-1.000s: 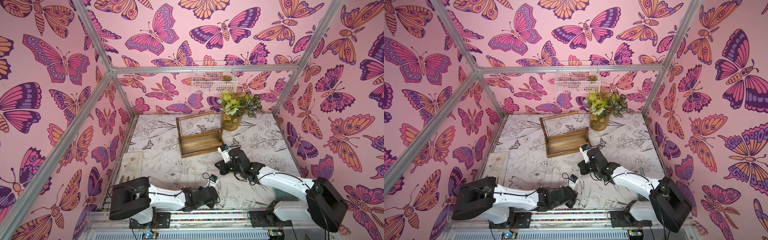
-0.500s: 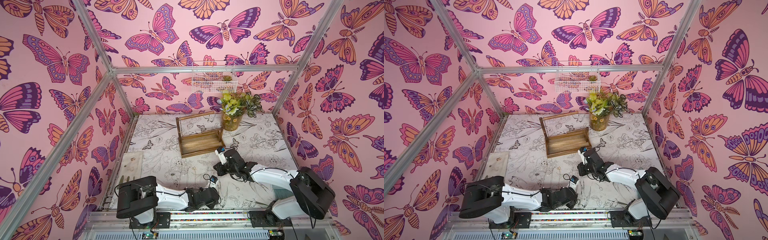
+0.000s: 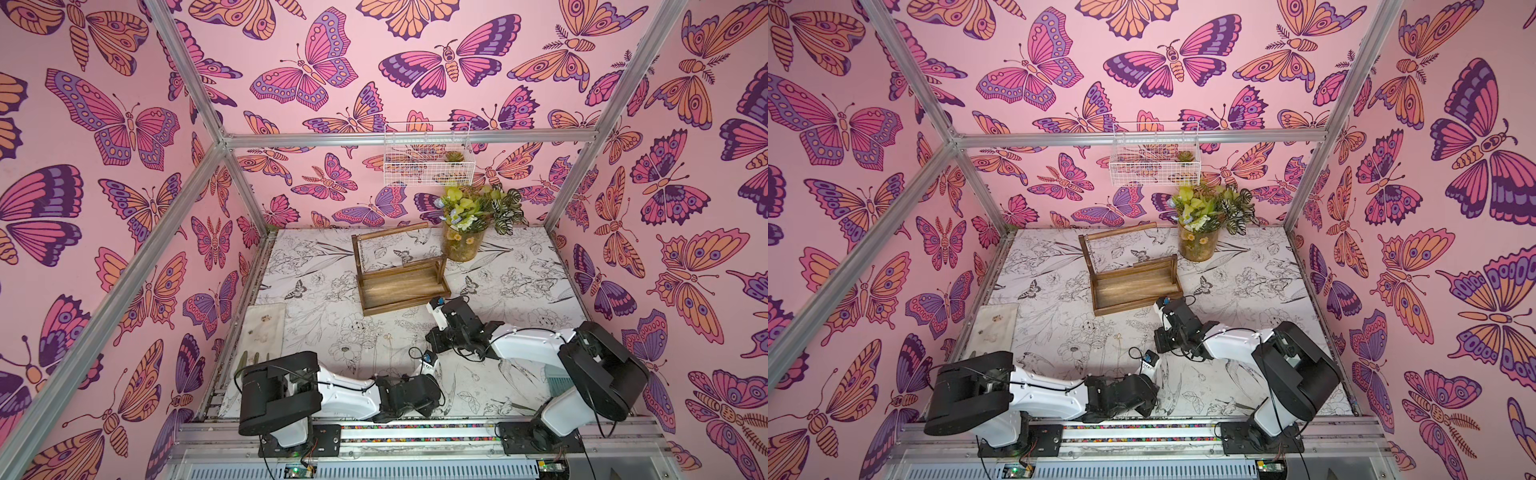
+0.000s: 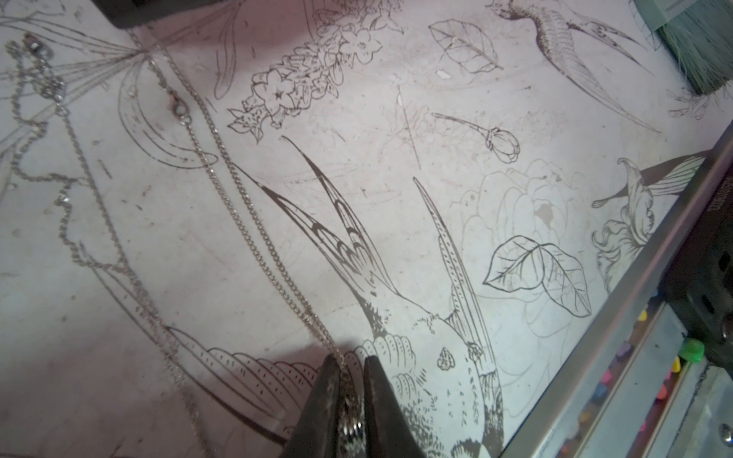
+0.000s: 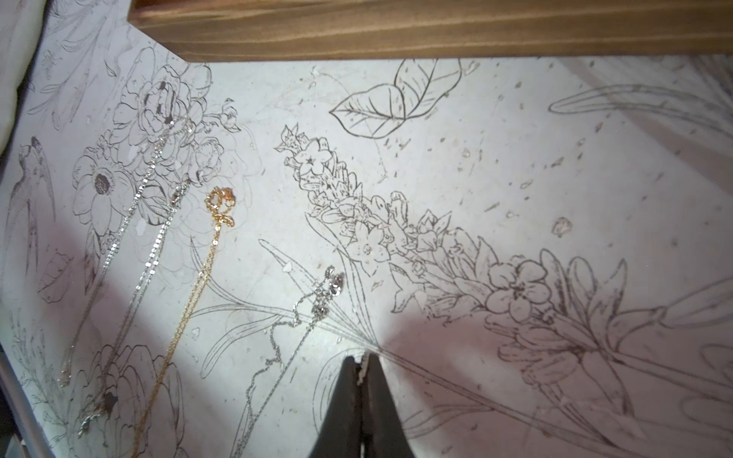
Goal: Take the necklace off the jewelry display stand
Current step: Place the necklace at the center of the board.
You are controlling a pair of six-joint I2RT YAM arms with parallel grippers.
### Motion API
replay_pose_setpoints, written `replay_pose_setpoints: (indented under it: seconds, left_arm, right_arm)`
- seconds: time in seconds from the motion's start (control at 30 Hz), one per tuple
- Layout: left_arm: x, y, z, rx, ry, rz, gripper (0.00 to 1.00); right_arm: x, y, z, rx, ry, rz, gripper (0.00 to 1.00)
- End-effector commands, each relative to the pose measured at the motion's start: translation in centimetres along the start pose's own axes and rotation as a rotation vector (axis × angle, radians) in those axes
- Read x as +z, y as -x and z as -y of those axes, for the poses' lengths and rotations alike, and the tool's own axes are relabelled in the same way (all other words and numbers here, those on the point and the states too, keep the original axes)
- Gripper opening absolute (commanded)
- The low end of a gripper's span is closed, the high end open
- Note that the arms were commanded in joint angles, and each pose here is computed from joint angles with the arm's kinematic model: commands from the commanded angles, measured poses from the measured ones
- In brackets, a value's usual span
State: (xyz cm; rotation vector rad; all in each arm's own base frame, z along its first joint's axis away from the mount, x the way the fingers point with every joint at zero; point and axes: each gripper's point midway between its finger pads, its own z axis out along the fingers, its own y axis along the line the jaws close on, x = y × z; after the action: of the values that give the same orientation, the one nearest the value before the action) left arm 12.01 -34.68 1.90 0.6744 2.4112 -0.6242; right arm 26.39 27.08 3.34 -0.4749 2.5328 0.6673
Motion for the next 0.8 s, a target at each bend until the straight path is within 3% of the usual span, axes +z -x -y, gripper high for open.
replay_pose_setpoints:
  seconds: [0.0, 0.3, 0.4, 0.77]
  left_arm:
    - [0.4, -1.3, -0.4, 0.011, 0.024, -0.038, 0.17]
    - [0.2, -1.6, -0.4, 0.014, 0.027, -0.043, 0.18]
    - [-0.1, -1.9, -0.5, 0.011, 0.033, -0.05, 0.2]
    - [-0.7, -2.5, -0.8, 0.016, 0.048, -0.072, 0.52]
  right_arm:
    - [0.3, 0.6, 0.1, -0.018, -0.018, -0.006, 0.08]
    - [0.2, 1.1, 1.3, -0.01, -0.054, -0.016, 0.42]
    - [0.1, 1.3, 1.4, -0.008, -0.057, -0.013, 0.46]
    - [-0.9, 2.3, 1.0, -0.016, -0.045, 0.02, 0.49]
